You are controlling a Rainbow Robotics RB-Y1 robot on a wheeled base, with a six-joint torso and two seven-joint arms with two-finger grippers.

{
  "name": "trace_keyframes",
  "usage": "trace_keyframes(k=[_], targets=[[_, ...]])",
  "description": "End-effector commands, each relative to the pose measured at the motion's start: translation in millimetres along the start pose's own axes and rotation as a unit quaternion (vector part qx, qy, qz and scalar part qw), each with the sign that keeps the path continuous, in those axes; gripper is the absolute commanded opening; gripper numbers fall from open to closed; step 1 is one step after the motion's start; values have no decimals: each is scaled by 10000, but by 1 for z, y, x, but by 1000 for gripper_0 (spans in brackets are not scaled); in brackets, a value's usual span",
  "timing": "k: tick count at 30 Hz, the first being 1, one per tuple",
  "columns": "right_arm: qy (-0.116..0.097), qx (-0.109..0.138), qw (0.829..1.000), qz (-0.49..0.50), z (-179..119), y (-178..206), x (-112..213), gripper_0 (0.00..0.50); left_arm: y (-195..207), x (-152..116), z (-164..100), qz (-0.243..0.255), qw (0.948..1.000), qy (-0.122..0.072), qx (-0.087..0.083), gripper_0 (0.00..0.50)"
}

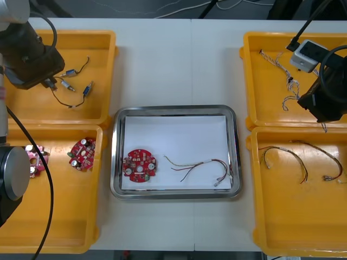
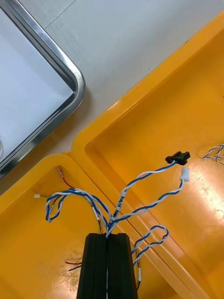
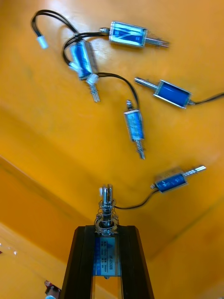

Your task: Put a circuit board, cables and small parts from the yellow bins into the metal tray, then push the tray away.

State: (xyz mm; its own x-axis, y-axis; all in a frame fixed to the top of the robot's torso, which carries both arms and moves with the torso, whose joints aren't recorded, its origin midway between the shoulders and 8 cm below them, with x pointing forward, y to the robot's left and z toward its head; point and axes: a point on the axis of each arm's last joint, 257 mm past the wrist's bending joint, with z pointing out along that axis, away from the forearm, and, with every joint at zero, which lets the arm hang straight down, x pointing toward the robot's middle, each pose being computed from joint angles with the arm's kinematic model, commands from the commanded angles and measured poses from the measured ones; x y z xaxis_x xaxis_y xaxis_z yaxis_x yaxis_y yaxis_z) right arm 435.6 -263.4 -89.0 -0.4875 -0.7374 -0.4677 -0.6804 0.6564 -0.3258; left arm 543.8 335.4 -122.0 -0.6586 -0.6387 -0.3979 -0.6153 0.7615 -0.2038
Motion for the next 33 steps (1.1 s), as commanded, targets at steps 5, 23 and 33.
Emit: trace_keyframes(k=[5,23,33], targets=[[-113,-78,9998,-111,4,16,-18,0,-23,9,-32,959,9933,-554,340,0],[-165,-11,9999,-30,10,6,-26,0,-47,106,-16,2016,9771,-458,511,0],[-174,24,9998,22,14,0,-29,0,-57,147,-5,2181,9742,-145,566,0]])
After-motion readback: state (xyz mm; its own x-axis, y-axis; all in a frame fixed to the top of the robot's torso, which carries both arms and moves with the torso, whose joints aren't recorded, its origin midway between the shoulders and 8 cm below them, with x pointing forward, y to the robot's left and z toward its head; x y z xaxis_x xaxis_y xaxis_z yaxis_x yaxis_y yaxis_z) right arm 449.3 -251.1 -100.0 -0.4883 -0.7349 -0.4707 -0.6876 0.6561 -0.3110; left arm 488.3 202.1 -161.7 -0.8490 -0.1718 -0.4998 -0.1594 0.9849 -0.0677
